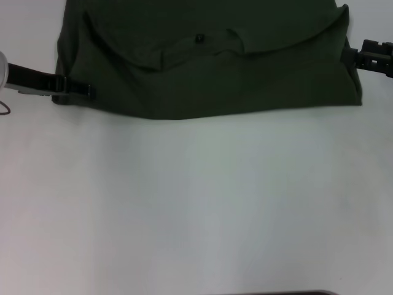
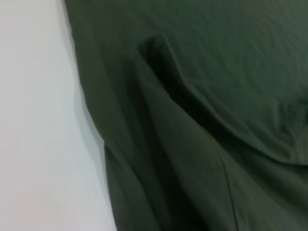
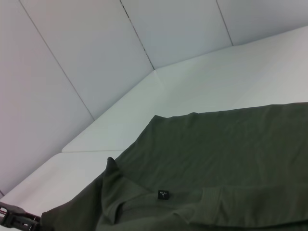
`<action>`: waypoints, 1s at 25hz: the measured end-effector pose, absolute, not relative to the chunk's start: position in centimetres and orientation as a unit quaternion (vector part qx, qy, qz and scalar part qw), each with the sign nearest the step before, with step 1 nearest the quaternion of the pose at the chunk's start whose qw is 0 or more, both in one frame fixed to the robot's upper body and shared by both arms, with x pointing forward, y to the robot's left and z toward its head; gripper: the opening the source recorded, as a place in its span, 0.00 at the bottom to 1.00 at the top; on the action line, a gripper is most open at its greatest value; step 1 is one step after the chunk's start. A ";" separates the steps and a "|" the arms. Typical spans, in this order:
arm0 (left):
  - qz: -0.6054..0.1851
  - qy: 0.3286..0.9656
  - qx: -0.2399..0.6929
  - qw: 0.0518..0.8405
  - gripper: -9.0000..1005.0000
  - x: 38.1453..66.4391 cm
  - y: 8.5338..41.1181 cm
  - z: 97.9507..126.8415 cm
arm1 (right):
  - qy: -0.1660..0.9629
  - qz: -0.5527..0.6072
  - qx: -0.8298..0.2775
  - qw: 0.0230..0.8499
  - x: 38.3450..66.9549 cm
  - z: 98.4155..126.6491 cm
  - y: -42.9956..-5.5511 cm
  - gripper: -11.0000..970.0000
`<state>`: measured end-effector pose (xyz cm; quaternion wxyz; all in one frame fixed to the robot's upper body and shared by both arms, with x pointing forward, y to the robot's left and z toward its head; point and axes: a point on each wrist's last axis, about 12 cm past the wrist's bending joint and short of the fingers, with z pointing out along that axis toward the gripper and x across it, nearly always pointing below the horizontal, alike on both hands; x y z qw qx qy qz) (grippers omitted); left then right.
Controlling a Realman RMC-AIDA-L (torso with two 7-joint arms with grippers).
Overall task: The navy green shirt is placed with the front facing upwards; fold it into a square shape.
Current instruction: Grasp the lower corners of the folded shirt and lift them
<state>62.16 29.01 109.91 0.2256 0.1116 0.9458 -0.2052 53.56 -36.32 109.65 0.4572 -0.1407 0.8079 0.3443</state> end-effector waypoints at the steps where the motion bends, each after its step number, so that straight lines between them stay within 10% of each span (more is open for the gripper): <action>1: -0.205 0.946 0.113 0.225 0.82 62.2 28.9 109.9 | 0.808 0.344 -0.141 0.457 53.6 109.6 -36.3 0.96; 23: -0.210 0.949 0.112 0.209 0.61 62.3 28.3 110.3 | 0.828 0.344 -0.096 0.432 54.1 109.9 -37.2 0.96; 25: -0.210 0.948 0.114 0.209 0.38 62.3 28.3 110.4 | 0.849 0.341 -0.069 0.399 54.4 110.0 -37.9 0.96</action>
